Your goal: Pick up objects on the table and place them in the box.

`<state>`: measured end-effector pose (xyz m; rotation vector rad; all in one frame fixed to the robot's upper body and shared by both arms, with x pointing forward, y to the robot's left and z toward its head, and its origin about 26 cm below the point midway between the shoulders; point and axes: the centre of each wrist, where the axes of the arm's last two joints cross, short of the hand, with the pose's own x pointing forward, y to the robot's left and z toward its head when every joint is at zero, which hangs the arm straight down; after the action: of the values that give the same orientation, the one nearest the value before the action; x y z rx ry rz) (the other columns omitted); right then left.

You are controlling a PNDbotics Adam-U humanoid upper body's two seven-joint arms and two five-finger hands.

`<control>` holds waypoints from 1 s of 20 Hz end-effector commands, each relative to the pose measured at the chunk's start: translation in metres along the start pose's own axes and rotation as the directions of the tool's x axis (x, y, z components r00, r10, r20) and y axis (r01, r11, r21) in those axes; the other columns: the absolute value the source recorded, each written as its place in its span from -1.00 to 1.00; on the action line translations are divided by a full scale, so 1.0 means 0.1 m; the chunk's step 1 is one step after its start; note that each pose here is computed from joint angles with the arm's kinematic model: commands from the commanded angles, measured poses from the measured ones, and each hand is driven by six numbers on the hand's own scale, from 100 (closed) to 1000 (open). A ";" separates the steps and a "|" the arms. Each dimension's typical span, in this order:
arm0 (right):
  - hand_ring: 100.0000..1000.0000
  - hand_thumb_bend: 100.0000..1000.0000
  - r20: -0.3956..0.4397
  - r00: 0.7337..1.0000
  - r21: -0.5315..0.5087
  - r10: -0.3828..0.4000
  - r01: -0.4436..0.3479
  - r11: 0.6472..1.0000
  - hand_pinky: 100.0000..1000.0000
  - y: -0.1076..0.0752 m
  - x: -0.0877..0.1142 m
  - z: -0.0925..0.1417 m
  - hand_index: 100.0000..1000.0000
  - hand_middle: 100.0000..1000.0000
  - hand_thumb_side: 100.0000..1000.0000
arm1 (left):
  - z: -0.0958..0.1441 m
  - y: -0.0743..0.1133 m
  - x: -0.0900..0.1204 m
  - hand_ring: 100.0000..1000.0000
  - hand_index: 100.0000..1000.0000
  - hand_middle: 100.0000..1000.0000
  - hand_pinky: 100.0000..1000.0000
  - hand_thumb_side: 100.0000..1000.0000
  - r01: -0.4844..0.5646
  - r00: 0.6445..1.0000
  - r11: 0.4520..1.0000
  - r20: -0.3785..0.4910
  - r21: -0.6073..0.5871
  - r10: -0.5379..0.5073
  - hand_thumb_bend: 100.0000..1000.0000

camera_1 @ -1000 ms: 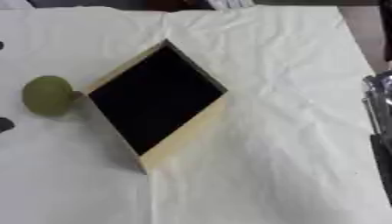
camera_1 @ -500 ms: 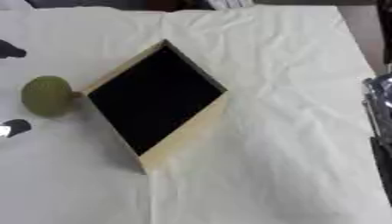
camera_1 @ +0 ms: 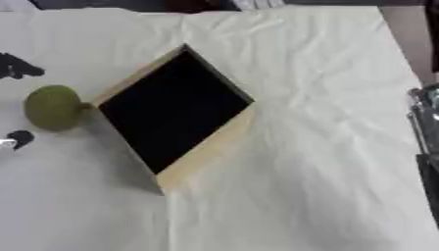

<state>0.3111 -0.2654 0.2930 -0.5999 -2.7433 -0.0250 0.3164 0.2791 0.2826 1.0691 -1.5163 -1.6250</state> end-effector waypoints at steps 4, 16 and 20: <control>0.40 -0.48 0.029 1.000 0.001 -0.004 0.004 1.000 0.61 -0.03 0.06 -0.05 0.69 0.39 0.30 | -0.03 0.03 -0.05 0.59 0.85 0.60 0.66 -1.00 0.024 0.999 1.000 -0.040 0.002 -0.024 -0.37; 0.40 -0.49 0.030 0.999 0.002 -0.009 0.009 1.000 0.61 -0.02 0.07 -0.05 0.69 0.39 0.30 | -0.17 -0.12 -0.17 0.62 0.87 0.63 0.68 -0.96 0.030 0.992 0.999 -0.126 -0.020 -0.032 -0.31; 0.40 -0.49 0.027 1.000 0.002 -0.011 0.011 1.000 0.61 -0.01 0.07 -0.05 0.69 0.39 0.30 | -0.23 -0.16 -0.19 0.62 0.87 0.64 0.67 -0.96 0.029 0.990 0.999 -0.136 -0.024 -0.032 -0.33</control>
<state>0.3112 -0.2651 0.2928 -0.5957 -2.7424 -0.0253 0.3464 0.2847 0.2609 1.1273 -1.3936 -1.5578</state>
